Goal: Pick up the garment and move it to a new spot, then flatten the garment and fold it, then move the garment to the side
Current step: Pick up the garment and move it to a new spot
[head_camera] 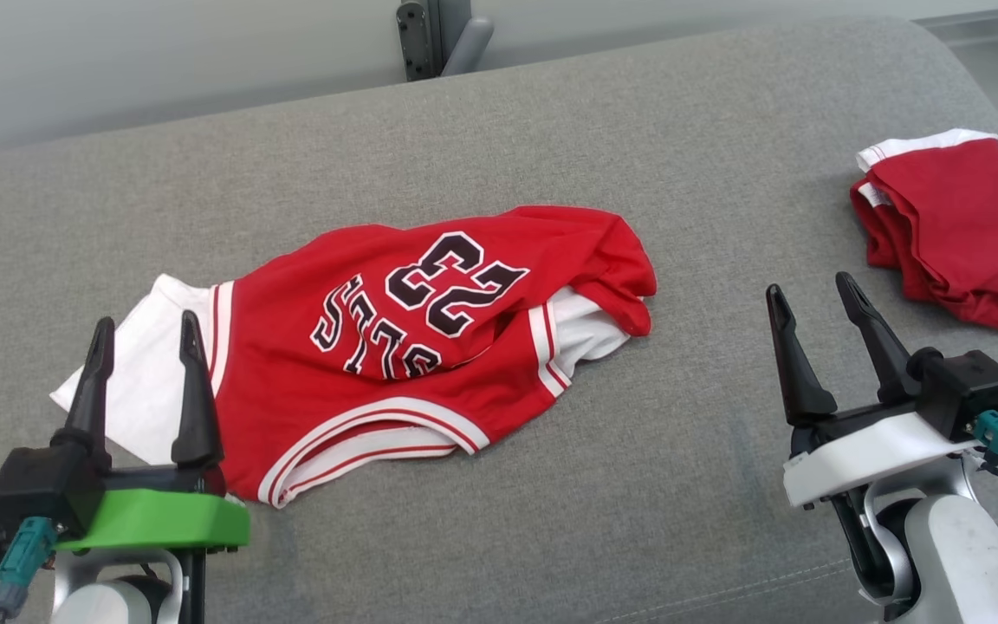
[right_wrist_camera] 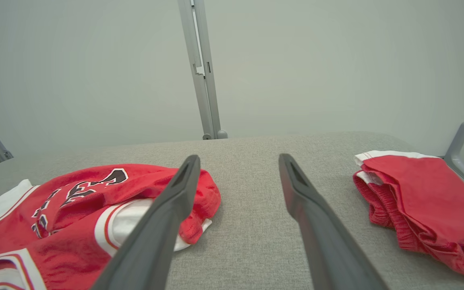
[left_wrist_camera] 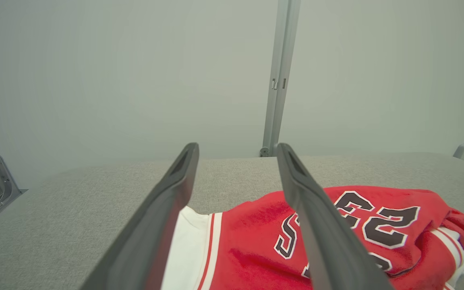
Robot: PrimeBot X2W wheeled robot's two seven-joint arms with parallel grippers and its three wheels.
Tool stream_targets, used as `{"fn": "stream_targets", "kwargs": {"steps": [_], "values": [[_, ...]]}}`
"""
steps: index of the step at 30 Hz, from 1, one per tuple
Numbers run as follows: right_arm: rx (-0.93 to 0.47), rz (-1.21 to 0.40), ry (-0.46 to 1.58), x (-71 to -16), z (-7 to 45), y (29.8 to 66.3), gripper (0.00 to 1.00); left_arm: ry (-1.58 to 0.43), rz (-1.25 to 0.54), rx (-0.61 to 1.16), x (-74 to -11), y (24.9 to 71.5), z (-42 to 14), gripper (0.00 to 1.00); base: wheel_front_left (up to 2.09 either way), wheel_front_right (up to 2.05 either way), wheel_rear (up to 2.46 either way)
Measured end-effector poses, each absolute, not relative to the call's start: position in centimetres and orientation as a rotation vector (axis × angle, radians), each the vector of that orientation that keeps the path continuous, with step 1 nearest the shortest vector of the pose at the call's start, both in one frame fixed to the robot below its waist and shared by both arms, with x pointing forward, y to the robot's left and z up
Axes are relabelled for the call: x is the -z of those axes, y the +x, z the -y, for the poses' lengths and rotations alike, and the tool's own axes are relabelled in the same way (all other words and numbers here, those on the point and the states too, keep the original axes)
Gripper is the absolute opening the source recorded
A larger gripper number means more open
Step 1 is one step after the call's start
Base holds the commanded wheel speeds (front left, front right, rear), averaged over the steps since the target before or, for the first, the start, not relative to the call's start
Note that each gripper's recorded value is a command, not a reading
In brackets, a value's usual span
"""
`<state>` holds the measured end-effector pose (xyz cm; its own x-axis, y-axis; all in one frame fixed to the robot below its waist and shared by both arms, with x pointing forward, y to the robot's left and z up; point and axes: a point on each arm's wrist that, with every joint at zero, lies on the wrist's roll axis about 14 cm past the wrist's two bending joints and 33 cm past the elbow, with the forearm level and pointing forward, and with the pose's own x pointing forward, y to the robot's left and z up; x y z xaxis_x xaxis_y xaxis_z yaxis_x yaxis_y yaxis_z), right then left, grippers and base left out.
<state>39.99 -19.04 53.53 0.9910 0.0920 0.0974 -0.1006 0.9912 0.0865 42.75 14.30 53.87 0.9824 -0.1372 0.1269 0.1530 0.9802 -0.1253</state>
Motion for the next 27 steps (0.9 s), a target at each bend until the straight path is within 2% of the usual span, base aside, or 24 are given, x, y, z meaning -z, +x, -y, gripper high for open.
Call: {"fn": "stream_targets", "kwargs": {"steps": [12, 27], "values": [[-0.085, 0.108, 0.092, -54.6, 19.5, 37.4, 1.0, -0.135, 0.093, 0.16, -54.4, 39.0, -13.7, 1.0, 0.0, 0.0, 0.0], [-0.073, 0.11, 0.098, -54.8, 19.7, 37.0, 1.0, -0.13, 0.064, 0.149, -54.0, 38.4, -13.9, 1.0, 0.0, 0.0, 0.0]]}}
